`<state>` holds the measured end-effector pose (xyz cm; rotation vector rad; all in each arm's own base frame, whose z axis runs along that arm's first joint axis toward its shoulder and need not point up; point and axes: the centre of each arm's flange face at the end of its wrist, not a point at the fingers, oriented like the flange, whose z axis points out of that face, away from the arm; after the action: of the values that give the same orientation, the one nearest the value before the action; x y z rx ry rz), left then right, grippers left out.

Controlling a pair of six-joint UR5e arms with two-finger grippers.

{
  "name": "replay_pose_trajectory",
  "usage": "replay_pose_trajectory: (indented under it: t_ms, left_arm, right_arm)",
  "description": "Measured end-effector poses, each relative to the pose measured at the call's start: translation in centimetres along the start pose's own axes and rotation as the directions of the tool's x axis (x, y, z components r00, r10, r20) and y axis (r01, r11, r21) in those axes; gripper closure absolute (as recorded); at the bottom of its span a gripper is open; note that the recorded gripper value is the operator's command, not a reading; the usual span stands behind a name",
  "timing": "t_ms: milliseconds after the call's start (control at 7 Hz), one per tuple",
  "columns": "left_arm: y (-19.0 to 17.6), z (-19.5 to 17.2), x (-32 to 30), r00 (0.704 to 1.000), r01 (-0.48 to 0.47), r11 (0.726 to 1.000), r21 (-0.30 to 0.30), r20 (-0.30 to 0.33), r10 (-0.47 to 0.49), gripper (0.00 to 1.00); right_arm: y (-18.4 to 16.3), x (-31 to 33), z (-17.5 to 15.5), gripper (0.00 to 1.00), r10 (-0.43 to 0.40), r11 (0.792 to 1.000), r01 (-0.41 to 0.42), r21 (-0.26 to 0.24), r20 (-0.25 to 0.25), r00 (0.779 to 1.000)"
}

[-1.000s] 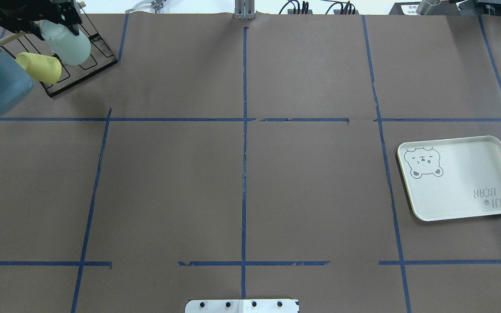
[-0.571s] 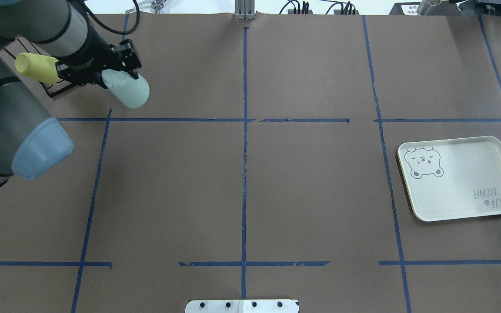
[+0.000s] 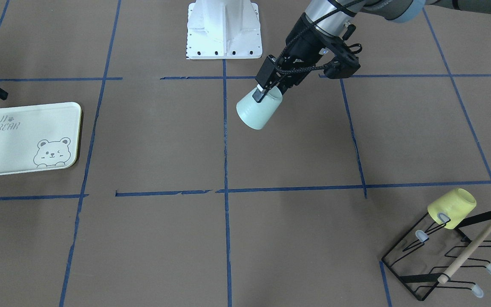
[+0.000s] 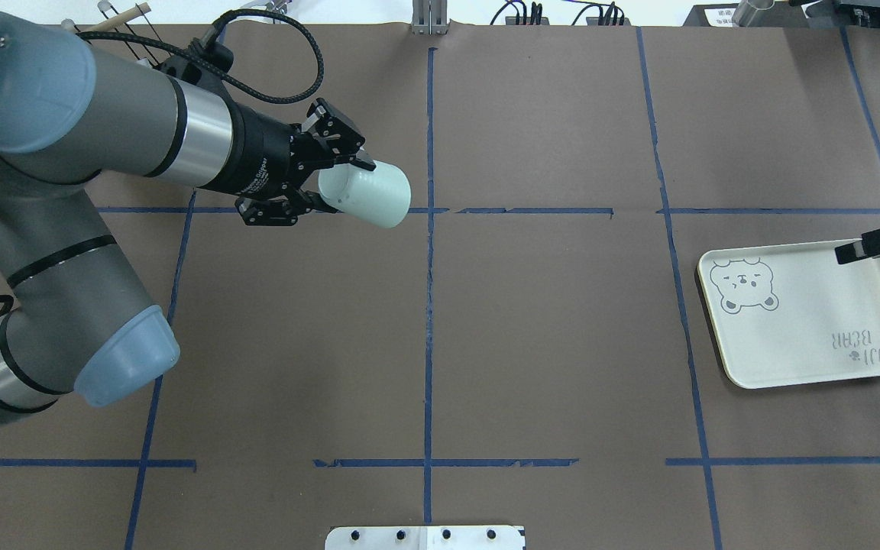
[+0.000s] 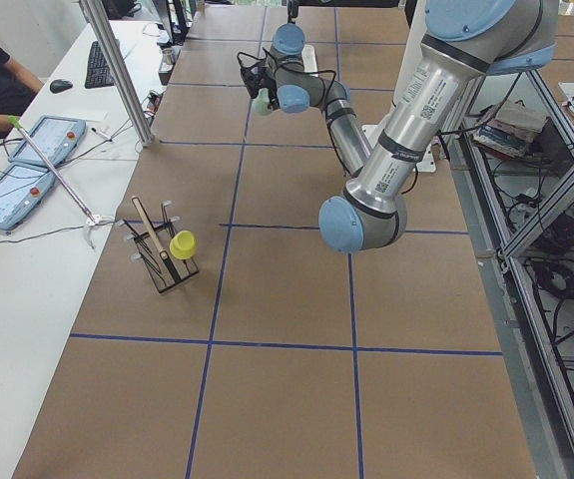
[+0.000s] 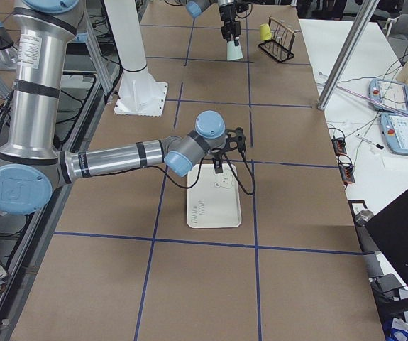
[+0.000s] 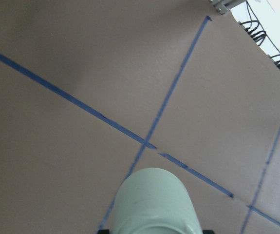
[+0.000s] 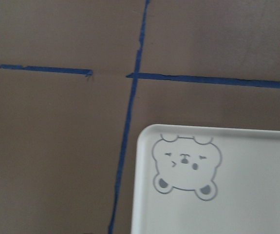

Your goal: Left arm grabs green cup and hands to right arm on tray

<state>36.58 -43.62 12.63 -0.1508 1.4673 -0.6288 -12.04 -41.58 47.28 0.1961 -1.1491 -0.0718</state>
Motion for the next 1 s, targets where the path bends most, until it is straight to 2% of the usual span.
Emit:
replay_pose_trajectory:
  t_ms: [143,286,429,571,714,857,1000]
  left_arm:
    - [1.2,-0.3,-1.2,0.994,0.033,0.996,-0.08,-0.1,-0.04,0.92]
    - [1.8,-0.4,-2.4,0.983,0.017,0.989,-0.145,-0.18,-0.043,0.92]
    - [2.5,-0.6,-3.1,0.963,0.0,0.98,-0.201,-0.263,-0.054,0.92]
    - [3.3,-0.5,-4.0,0.926,0.008,0.966,-0.259,-0.362,-0.105,0.92]
    - [4.3,0.3,-5.4,0.868,0.011,0.946,-0.324,-0.466,-0.17,0.92]
    - [5.2,1.3,-7.5,0.801,-0.005,0.921,-0.39,-0.552,-0.23,0.92]
    - [5.8,2.1,-9.1,0.759,-0.023,0.899,-0.436,-0.594,-0.269,0.92]
  right_arm:
    - [-0.4,-3.8,1.4,0.0,0.01,1.0,-0.01,0.003,0.077,0.997]
    - [-0.8,-7.9,2.7,0.0,0.027,1.0,-0.027,-0.004,0.164,0.986]
    - [-1.3,-12.3,3.9,0.0,0.054,0.999,-0.05,-0.02,0.258,0.965]
    - [-1.5,-16.7,4.3,0.0,0.089,0.996,-0.078,-0.044,0.355,0.931]
    - [-1.1,-20.3,4.3,0.0,0.113,0.994,-0.097,-0.058,0.449,0.886]
    - [0.2,-23.3,4.5,0.0,0.136,0.991,-0.122,-0.062,0.563,0.815]
    - [2.3,-25.6,5.1,0.0,0.162,0.985,-0.153,-0.075,0.68,0.715]
